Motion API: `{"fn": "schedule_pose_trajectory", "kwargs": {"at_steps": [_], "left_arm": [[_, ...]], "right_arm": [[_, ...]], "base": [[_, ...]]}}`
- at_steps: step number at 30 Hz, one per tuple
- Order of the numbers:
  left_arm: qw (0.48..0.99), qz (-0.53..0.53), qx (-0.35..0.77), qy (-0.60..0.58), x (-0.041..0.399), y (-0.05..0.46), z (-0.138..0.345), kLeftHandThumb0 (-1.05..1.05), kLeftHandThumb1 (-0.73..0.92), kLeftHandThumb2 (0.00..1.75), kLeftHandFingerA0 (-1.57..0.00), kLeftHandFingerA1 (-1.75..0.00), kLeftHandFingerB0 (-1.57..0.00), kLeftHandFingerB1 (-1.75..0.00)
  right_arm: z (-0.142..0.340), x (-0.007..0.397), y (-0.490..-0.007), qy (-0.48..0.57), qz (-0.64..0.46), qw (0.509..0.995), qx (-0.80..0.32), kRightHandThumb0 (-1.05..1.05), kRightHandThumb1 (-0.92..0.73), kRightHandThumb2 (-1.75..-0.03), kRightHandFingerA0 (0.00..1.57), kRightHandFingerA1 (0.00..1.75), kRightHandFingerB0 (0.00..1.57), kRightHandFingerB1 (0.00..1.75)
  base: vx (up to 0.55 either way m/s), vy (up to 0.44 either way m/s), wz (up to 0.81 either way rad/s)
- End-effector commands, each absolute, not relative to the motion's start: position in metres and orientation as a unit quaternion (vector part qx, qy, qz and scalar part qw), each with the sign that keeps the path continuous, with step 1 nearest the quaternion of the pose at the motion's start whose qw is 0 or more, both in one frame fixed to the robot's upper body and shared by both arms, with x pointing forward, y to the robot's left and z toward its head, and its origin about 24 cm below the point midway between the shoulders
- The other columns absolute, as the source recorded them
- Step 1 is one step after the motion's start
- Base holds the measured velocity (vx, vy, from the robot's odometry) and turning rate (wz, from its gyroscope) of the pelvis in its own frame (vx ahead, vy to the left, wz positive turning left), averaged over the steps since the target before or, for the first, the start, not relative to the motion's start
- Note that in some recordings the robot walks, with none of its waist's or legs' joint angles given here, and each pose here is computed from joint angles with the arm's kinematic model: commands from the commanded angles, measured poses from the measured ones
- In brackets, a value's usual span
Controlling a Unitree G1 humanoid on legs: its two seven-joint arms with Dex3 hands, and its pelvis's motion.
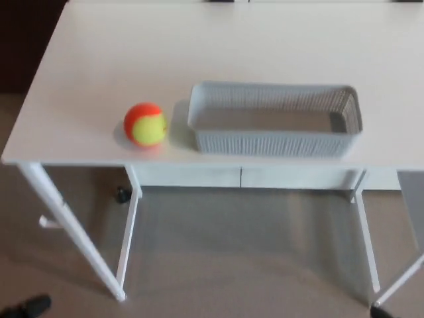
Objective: The robot walk towards a table in front and uses its left hand to pickup a tennis ball on the left side and put it in a container on the right hand side
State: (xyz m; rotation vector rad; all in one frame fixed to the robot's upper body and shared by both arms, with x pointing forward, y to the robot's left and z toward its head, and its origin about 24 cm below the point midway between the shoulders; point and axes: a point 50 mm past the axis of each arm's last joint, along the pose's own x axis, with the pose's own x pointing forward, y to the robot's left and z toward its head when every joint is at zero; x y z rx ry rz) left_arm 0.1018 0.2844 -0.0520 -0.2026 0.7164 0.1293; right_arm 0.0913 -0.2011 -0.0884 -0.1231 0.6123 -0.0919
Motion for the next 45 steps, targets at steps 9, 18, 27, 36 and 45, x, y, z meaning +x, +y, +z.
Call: {"fn": "schedule_pose_trajectory", "kwargs": {"at_steps": [9, 18, 27, 36, 45], "left_arm": [[0.894, 0.060, -0.053, 0.441, 0.027, 0.286, -0.075, 0.38, 0.39, 0.62, -0.37, -0.65, -0.36, -0.59], [0.893, 0.070, -0.043, 0.443, 0.028, 0.294, -0.075, 0.33, 0.40, 0.61, -0.38, -0.63, -0.35, -0.57], [0.900, 0.056, -0.024, 0.432, 0.025, 0.310, -0.048, 0.36, 0.39, 0.62, -0.40, -0.66, -0.37, -0.59], [0.904, 0.067, -0.033, 0.420, 0.034, 0.317, -0.036, 0.38, 0.43, 0.62, -0.40, -0.67, -0.30, -0.56], [0.909, 0.085, -0.051, 0.405, 0.046, 0.313, -0.032, 0.43, 0.39, 0.64, -0.37, -0.67, -0.31, -0.59]], "right_arm": [[-0.104, 0.000, -0.204, 0.376, -0.061, 0.922, -0.076, -0.35, -0.56, -0.65, 0.02, 0.57, 0.03, 0.32], [-0.107, -0.004, -0.204, 0.372, -0.065, 0.922, -0.085, -0.44, -0.55, -0.70, 0.03, 0.55, 0.01, 0.36], [-0.108, 0.008, -0.216, 0.368, -0.088, 0.923, -0.071, -0.30, -0.62, -0.58, 0.02, 0.47, 0.00, 0.33], [-0.105, 0.012, -0.228, 0.357, -0.094, 0.927, -0.062, -0.31, -0.61, -0.59, 0.01, 0.49, 0.00, 0.32], [-0.107, 0.023, -0.231, 0.348, -0.099, 0.929, -0.075, -0.35, -0.56, -0.67, 0.04, 0.51, 0.02, 0.27]], "base": [[0.30, 0.159, -0.32], [0.00, 0.022, 0.05], [-0.06, -0.106, -0.01], [-0.01, 0.136, -0.09], [0.00, 0.010, 0.07]]}}
